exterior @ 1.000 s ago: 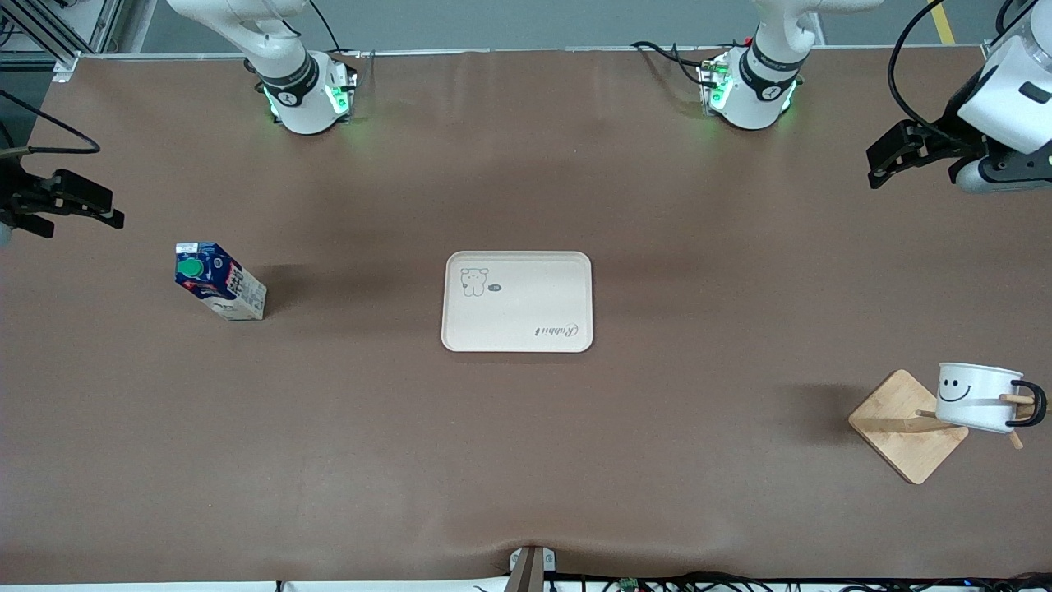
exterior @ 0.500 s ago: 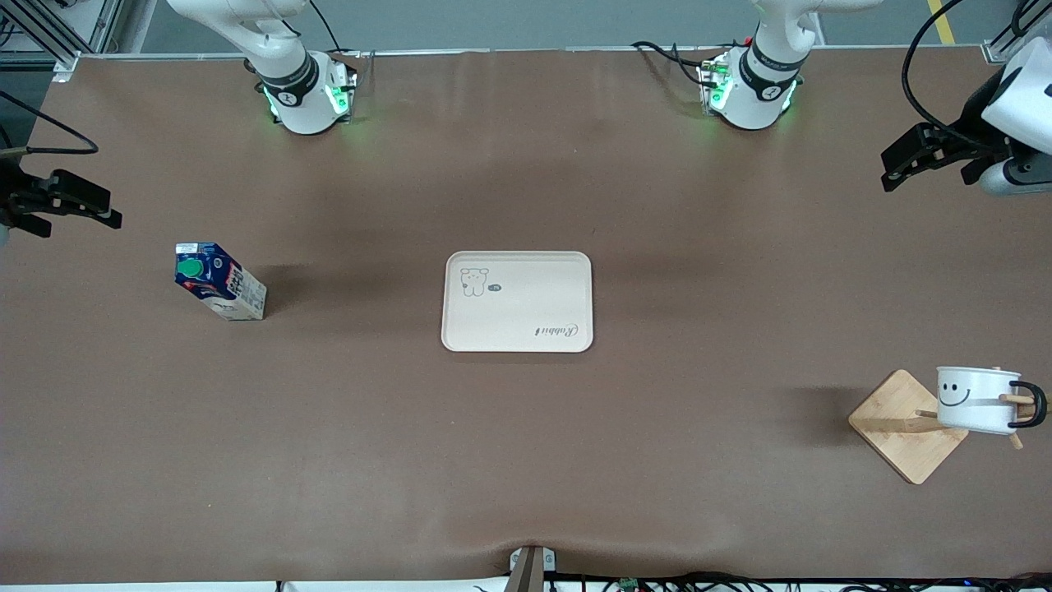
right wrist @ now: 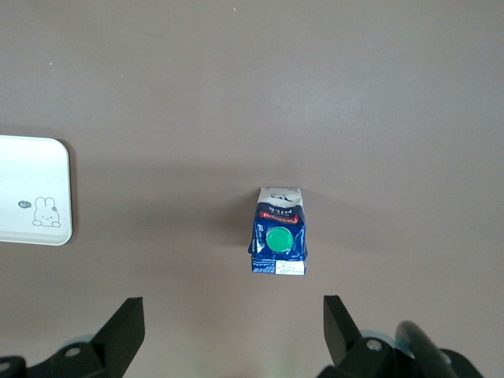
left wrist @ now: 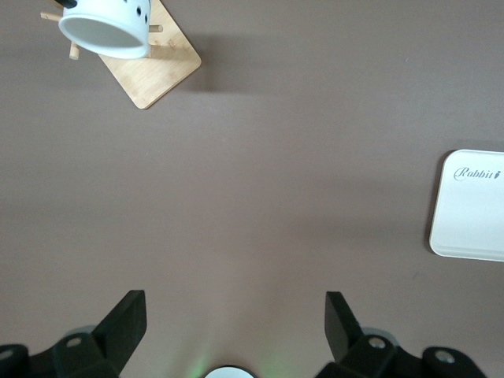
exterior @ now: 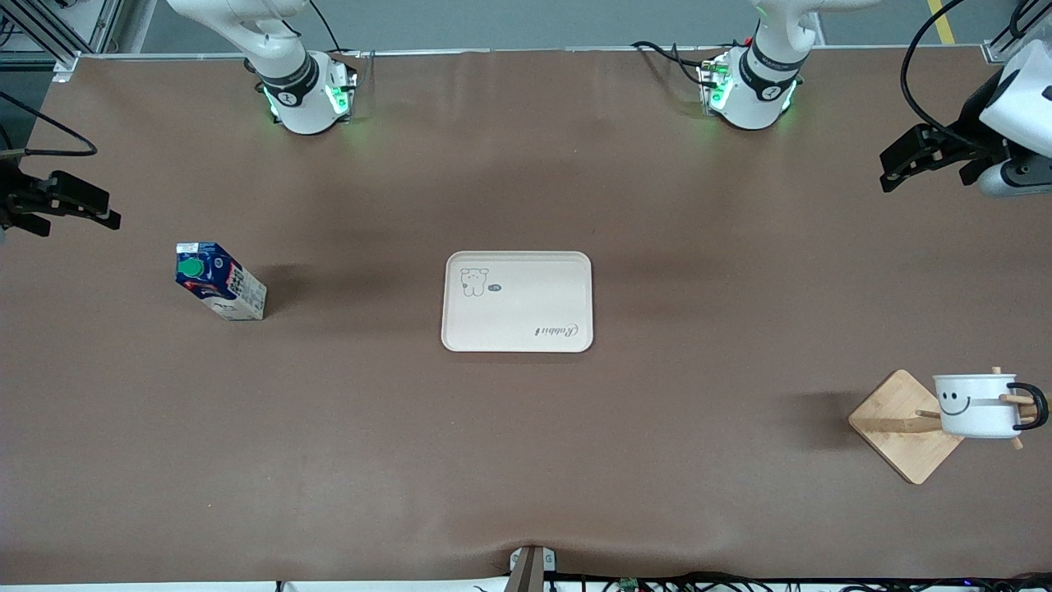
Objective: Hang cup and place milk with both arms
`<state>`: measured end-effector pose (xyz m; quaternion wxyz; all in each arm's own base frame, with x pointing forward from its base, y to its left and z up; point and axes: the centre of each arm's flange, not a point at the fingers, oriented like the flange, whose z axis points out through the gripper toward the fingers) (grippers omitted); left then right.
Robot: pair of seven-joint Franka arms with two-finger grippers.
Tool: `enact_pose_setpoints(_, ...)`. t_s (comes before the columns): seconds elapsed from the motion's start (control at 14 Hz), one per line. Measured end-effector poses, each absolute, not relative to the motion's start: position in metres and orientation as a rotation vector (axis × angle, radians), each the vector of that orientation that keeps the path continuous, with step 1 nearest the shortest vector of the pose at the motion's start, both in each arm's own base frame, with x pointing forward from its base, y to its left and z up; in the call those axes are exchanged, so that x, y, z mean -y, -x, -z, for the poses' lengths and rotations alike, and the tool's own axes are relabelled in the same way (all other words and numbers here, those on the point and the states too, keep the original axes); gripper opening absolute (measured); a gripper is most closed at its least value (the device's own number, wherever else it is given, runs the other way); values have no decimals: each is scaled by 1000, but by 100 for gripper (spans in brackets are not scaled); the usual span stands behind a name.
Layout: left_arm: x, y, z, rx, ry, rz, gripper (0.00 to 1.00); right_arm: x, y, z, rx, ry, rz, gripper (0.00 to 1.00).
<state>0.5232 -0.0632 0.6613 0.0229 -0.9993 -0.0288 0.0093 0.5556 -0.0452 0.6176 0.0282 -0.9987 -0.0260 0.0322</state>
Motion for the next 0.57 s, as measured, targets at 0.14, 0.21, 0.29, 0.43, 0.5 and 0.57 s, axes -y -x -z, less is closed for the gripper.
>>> enact_pose_setpoints(0.14, 64, -523, -661, 76, 3095, -29, 100, 45, -555, -617, 72, 3082, -104, 100)
enact_pose_setpoints(0.21, 64, -523, -661, 68, 3095, -31, 100, 45, -555, -617, 70, 3082, -105, 100)
enact_pose_setpoints(0.29, 64, -523, -660, 58, 3095, -33, 100, 45, -555, -617, 68, 3082, -105, 100)
enact_pose_setpoints(0.43, 64, -523, -659, 49, 3095, -36, 100, 45, -555, -617, 65, 3083, -106, 100)
enact_pose_setpoints(0.5, 64, -523, -659, 43, 3095, -37, 100, 45, -555, -617, 65, 3082, -106, 100)
enact_pose_setpoints(0.57, 64, -523, -659, 37, 3095, -38, 100, 45, -555, -617, 64, 3082, -107, 100)
